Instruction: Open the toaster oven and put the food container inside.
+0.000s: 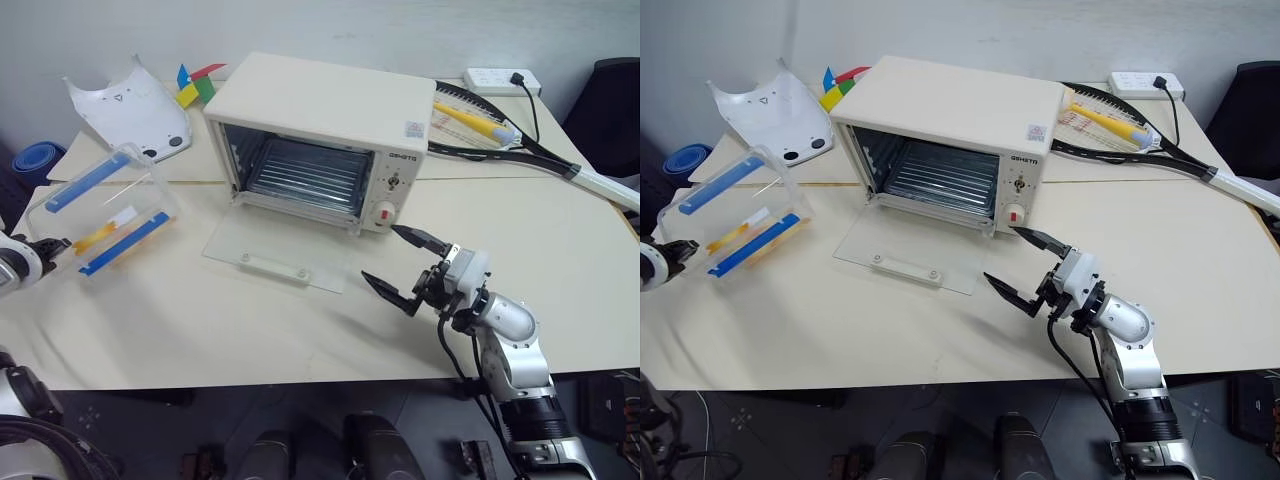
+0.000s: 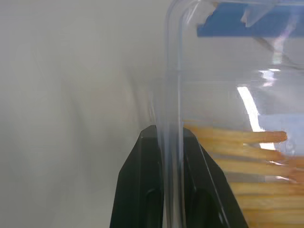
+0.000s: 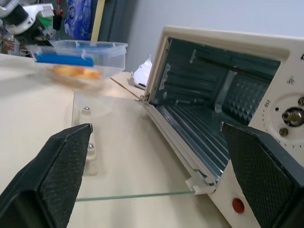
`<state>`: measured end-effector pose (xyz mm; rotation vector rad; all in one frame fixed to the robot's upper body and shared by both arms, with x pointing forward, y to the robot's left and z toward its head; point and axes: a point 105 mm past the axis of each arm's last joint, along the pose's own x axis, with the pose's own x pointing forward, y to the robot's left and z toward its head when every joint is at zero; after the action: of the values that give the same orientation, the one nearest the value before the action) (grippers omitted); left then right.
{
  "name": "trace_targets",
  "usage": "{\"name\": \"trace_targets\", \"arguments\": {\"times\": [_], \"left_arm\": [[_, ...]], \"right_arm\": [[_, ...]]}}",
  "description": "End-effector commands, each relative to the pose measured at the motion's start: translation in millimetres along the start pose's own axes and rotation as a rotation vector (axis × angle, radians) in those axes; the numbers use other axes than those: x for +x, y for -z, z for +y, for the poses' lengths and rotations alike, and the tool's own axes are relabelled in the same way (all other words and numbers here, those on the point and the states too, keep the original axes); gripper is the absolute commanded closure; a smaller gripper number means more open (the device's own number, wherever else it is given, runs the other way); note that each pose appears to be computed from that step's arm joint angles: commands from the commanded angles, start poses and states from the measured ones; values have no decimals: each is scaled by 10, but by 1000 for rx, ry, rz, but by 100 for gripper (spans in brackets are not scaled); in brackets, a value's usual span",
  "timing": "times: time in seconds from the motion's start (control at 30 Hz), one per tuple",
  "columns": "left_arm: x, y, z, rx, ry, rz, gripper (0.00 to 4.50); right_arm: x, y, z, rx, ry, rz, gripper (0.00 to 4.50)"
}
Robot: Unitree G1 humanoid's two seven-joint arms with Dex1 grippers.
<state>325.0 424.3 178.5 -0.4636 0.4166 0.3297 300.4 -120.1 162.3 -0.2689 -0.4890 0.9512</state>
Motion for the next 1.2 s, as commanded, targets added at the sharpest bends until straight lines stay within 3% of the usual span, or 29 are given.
{"name": "trace_targets", "arguments": {"times": [0.03, 0.27, 0.37, 0.5, 0.67, 0.8, 0.97, 1.1, 1.2], "left_arm": [[-249, -277, -304, 150, 129, -40, 448], [-329, -58, -1284, 400, 412, 63, 448], [-281, 126, -1791, 512, 515, 108, 448], [-163, 435, -2242, 599, 604, 179, 448], [-21, 532, -2409, 679, 611, 161, 448], [74, 487, -2471, 677, 616, 128, 324], [-49, 285, -2541, 564, 787, 83, 174], [-155, 42, -2318, 503, 891, 16, 174], [-324, 39, -2076, 656, 1049, -47, 174]], "right_arm": [[-108, -74, -88, -27, 23, -9, 0], [-380, 37, -34, -15, 28, 89, 0], [-397, 17, 12, 8, 34, 92, 0], [-473, 36, 112, 63, 35, 126, 0], [-560, -14, 240, 78, 81, 146, 0], [-597, -62, 277, 73, 134, 150, 0], [-623, -231, 345, 87, 99, 154, 0], [-570, -399, 451, 144, 11, 163, 0], [-446, -457, 552, 217, -39, 179, 0]]}}
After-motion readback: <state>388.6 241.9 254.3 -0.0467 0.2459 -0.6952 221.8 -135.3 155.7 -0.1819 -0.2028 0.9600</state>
